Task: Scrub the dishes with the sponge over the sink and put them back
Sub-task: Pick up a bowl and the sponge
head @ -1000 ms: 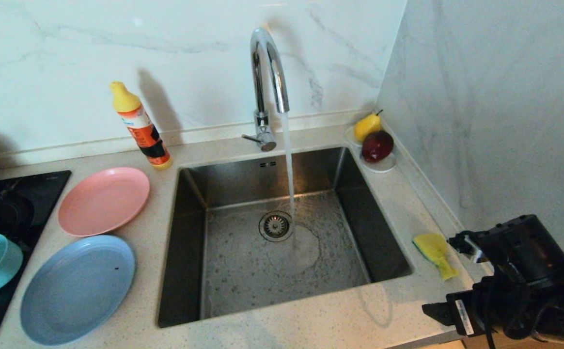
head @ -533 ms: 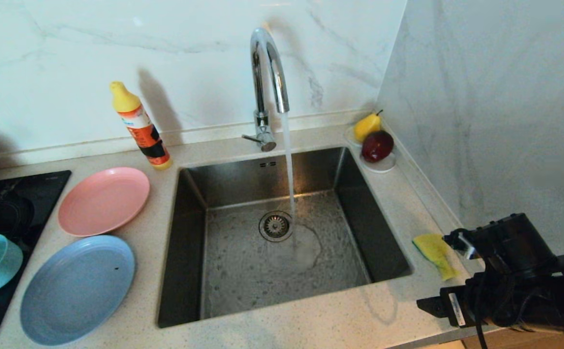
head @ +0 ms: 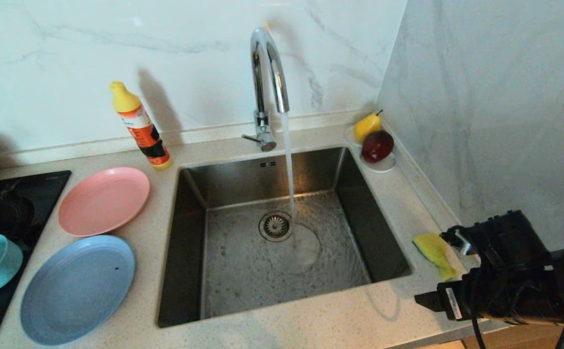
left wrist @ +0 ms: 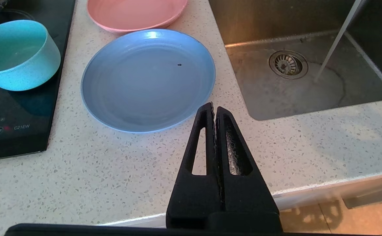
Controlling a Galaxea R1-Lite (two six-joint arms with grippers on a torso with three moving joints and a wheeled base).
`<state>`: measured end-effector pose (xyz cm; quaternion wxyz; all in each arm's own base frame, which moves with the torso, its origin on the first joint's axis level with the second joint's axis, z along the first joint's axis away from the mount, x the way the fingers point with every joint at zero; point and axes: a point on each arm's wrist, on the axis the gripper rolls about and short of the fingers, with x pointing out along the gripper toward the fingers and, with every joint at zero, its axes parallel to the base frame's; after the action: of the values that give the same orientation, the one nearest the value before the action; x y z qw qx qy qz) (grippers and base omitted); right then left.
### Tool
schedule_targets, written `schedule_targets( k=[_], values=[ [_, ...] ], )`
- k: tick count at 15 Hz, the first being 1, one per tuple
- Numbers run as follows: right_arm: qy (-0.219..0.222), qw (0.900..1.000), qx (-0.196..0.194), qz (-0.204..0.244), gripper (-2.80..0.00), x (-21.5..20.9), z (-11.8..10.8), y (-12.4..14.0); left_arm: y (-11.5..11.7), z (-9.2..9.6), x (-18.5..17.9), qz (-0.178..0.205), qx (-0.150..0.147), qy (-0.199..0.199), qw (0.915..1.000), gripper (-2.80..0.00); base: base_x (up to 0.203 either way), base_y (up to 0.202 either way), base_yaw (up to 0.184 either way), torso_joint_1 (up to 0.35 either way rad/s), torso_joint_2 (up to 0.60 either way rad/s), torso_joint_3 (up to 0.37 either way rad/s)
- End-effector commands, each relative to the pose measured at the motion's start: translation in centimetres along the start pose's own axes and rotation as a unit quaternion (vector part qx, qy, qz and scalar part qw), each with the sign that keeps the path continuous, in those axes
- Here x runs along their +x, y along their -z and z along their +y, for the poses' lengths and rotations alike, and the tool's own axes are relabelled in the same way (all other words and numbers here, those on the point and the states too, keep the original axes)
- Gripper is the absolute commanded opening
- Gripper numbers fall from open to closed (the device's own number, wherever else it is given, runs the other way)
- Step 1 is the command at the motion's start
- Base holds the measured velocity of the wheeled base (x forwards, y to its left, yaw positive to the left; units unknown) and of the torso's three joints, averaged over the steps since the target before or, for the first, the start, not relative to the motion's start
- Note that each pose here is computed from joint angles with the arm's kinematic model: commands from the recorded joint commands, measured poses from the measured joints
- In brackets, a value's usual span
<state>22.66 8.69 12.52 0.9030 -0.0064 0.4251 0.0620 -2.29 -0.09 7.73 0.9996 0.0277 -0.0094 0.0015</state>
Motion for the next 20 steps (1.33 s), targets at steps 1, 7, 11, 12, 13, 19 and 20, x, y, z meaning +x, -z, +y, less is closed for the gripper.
schedule_targets(
  k=[1, 7, 11, 12, 13, 19, 20],
  values=[
    [-0.002, 1.000, 0.001, 0.001, 0.00, 0.14, -0.19, -0.13, 0.50, -0.02, 0.14, 0.009, 0.000, 0.001, 1.0000, -2.80, 0.000, 0.000, 0.000, 0.000, 0.00, 0.000],
    [-0.005, 1.000, 0.002, 0.002, -2.80, 0.14, -0.59, -0.23, 0.50, -0.03, 0.14, 0.009, 0.000, 0.000, 1.0000, -2.80, 0.000, 0.000, 0.000, 0.000, 0.00, 0.000],
    [-0.007, 1.000, 0.004, -0.002, -2.80, 0.49, -0.59, -0.32, 0.50, -0.02, 0.14, 0.009, 0.000, 0.001, 1.0000, -2.80, 0.000, 0.000, 0.000, 0.000, 0.00, 0.000],
    [-0.005, 1.000, 0.005, -0.001, -2.80, 0.63, -0.69, -0.20, 0.51, -0.03, 0.14, 0.010, 0.000, 0.001, 1.0000, -2.80, 0.000, 0.000, 0.000, 0.000, 0.00, 0.000],
    [-0.005, 1.000, 0.006, 0.001, -2.80, 0.70, -0.72, -0.14, 0.50, -0.03, 0.14, 0.009, 0.000, 0.000, 1.0000, -2.80, 0.000, 0.000, 0.000, 0.000, 0.00, 0.000],
    [-0.006, 1.000, 0.010, -0.011, -2.80, 0.17, -0.90, -0.50, 0.50, -0.03, 0.14, 0.009, 0.000, 0.000, 1.0000, -2.80, 0.000, 0.000, 0.000, 0.000, 0.00, 0.000],
    [-0.007, 1.000, 0.010, -0.019, -2.80, -0.16, -0.90, -0.71, 0.50, -0.03, 0.14, 0.009, 0.000, 0.000, 1.0000, -2.80, 0.000, 0.000, 0.000, 0.000, 0.00, 0.000]
  ],
)
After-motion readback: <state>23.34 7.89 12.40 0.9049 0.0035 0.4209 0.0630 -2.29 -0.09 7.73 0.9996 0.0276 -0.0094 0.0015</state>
